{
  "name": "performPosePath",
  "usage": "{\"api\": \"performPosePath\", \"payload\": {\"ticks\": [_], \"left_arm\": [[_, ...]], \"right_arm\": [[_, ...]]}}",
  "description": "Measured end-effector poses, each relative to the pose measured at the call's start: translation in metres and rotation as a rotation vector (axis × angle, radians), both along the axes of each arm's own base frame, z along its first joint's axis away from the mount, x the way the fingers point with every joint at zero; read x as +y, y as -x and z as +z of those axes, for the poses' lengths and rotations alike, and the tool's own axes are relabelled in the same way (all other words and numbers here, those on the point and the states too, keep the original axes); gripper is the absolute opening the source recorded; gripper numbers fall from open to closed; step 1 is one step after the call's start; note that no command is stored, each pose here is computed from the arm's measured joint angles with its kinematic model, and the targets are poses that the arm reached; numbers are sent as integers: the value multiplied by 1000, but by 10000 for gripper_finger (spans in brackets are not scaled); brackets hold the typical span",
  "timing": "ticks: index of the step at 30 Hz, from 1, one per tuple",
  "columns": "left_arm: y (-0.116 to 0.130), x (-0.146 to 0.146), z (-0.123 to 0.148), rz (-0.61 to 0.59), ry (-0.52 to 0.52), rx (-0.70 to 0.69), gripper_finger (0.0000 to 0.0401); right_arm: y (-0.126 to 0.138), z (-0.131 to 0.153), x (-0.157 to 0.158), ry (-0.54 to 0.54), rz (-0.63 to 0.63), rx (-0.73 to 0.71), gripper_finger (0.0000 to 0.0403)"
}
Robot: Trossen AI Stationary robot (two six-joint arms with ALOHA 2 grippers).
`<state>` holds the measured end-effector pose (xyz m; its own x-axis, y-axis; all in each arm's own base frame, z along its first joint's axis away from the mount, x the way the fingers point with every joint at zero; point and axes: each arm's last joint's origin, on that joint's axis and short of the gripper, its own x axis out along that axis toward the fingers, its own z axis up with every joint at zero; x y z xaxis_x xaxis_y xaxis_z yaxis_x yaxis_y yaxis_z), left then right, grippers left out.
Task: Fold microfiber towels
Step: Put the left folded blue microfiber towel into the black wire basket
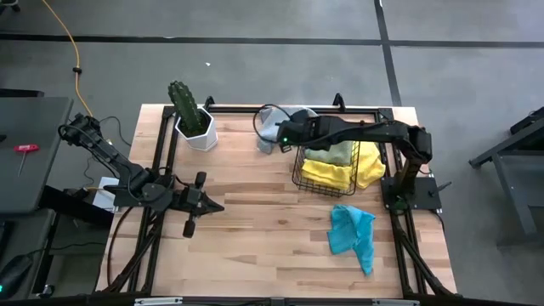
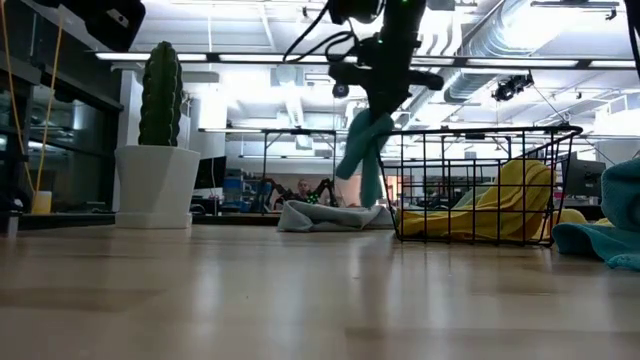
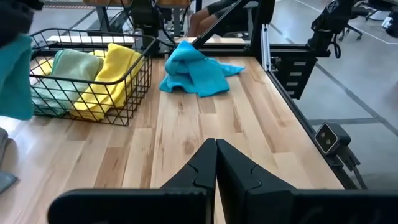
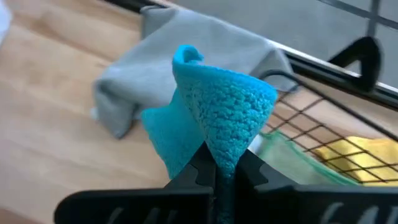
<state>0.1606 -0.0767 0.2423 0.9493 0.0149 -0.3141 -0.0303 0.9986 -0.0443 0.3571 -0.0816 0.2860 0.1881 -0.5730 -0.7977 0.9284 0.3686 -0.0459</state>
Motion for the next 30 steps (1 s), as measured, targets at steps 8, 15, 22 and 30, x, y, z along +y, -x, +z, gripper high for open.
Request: {"api": "performPosePath", "payload": {"ticks": [8,15,22,30], "left_arm": [[0,0,0,2,0,-1,0],[0,0,0,2,0,-1,1],[0,0,0,2,2,-2,1],[0,0,0,-1,2,-1,0]], "right_arm": [[30,8,-10,-2,-145,126,0],[49,7,-5,-58,-240,256,0],[39,-10,-11,-91,-249,299,0],[27,-44,-23,-156,-256,417,0]]}}
